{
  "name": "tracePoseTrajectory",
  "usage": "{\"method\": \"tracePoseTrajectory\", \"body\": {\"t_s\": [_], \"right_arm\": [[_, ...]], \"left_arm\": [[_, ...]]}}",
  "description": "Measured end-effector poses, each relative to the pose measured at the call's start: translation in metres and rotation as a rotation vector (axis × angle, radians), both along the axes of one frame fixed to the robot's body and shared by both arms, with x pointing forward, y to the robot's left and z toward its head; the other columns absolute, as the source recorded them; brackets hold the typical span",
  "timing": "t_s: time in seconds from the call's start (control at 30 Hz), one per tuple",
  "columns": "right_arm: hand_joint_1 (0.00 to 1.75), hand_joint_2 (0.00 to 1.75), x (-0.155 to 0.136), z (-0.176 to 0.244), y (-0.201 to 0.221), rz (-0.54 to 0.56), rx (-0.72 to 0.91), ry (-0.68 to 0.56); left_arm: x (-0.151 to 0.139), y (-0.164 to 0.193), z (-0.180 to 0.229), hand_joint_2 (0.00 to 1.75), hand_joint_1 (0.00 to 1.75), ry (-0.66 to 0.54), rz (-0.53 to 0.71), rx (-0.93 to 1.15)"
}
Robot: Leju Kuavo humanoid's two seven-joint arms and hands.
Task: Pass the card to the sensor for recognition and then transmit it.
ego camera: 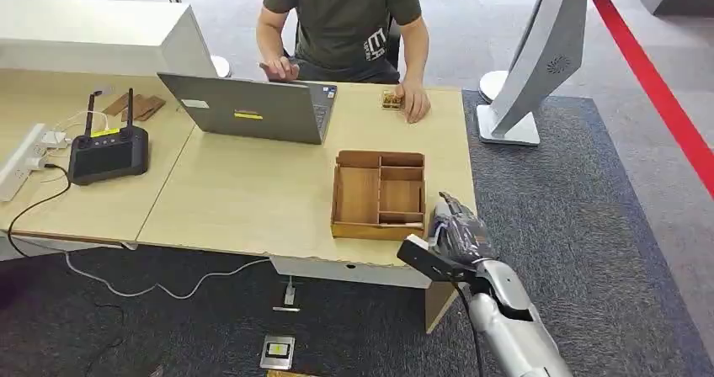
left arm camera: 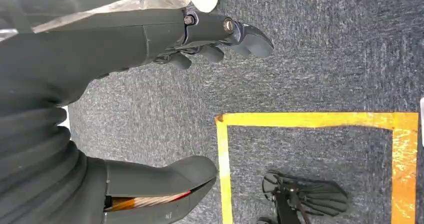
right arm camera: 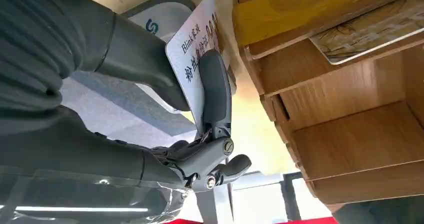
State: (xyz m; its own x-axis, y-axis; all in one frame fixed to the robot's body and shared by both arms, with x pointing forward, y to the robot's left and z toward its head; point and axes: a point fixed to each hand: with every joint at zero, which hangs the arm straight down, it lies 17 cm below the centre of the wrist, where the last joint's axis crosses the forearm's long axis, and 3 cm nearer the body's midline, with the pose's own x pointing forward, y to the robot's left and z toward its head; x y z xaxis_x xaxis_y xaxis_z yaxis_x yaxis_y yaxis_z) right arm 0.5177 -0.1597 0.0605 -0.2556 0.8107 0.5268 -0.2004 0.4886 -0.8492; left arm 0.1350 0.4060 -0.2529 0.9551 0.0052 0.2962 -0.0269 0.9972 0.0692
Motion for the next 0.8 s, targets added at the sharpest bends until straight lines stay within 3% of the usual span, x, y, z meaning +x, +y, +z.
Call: {"method": "tracePoseTrajectory", "body": {"t_s": [0.8], "right_arm": [[1.75, 1.75, 0.007, -0.003, -0.011, -0.025, -0.02, 0.011]], "left_arm": [[-0.001, 0.0, 0.0, 1.75, 0.0, 0.001, -0.006, 0.002]]}}
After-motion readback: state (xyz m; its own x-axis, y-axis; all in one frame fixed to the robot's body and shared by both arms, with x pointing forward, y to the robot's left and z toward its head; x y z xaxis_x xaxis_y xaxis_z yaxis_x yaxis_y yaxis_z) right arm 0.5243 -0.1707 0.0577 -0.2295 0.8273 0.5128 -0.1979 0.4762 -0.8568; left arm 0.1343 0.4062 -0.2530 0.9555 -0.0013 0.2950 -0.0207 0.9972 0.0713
